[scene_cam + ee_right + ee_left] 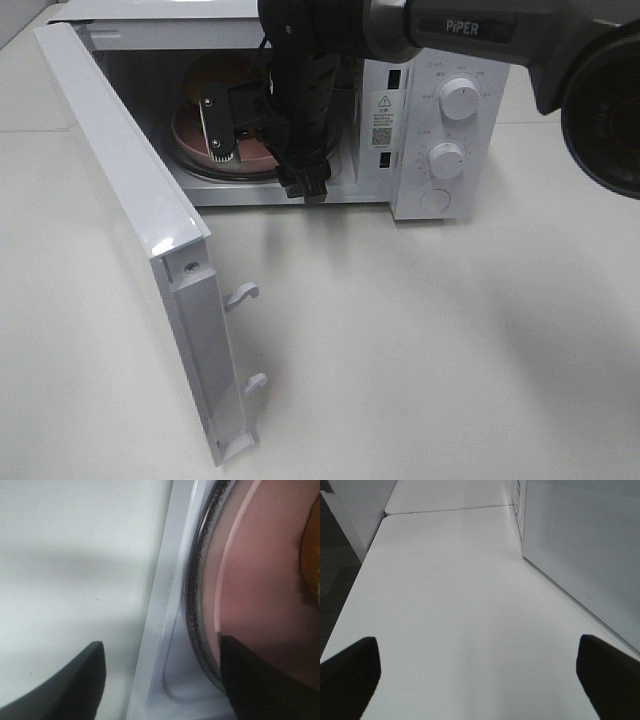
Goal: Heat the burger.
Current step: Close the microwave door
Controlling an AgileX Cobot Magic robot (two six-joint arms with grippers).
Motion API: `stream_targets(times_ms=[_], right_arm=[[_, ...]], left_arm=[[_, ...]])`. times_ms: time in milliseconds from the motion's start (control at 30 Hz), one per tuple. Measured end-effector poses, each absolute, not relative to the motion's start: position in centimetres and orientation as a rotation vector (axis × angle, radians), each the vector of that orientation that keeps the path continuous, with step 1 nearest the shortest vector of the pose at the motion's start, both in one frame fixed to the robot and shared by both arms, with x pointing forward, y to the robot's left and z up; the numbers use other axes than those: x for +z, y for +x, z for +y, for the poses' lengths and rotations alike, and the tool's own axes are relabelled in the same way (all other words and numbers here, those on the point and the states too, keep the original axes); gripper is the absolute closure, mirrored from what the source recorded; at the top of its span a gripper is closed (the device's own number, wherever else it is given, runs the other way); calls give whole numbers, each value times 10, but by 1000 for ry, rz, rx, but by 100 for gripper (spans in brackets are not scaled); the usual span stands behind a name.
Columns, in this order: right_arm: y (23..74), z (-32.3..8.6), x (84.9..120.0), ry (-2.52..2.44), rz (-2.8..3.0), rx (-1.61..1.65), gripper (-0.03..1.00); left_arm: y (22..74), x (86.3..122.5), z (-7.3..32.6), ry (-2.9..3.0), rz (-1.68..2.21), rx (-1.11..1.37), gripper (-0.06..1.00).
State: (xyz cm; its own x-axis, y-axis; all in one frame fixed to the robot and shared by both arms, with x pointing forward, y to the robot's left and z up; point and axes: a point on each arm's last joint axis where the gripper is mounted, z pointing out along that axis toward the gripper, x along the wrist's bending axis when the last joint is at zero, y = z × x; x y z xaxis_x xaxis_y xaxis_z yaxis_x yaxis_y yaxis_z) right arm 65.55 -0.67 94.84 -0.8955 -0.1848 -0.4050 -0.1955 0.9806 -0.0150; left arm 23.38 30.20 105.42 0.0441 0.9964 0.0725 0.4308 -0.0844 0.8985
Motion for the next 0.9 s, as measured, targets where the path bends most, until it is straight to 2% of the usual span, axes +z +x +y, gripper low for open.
stream_targets(times_ms=[900], right_arm=[[599,-46,988,-202,2763,63,30]], left_arm=[[234,1054,302,1608,1470,1003,-4]])
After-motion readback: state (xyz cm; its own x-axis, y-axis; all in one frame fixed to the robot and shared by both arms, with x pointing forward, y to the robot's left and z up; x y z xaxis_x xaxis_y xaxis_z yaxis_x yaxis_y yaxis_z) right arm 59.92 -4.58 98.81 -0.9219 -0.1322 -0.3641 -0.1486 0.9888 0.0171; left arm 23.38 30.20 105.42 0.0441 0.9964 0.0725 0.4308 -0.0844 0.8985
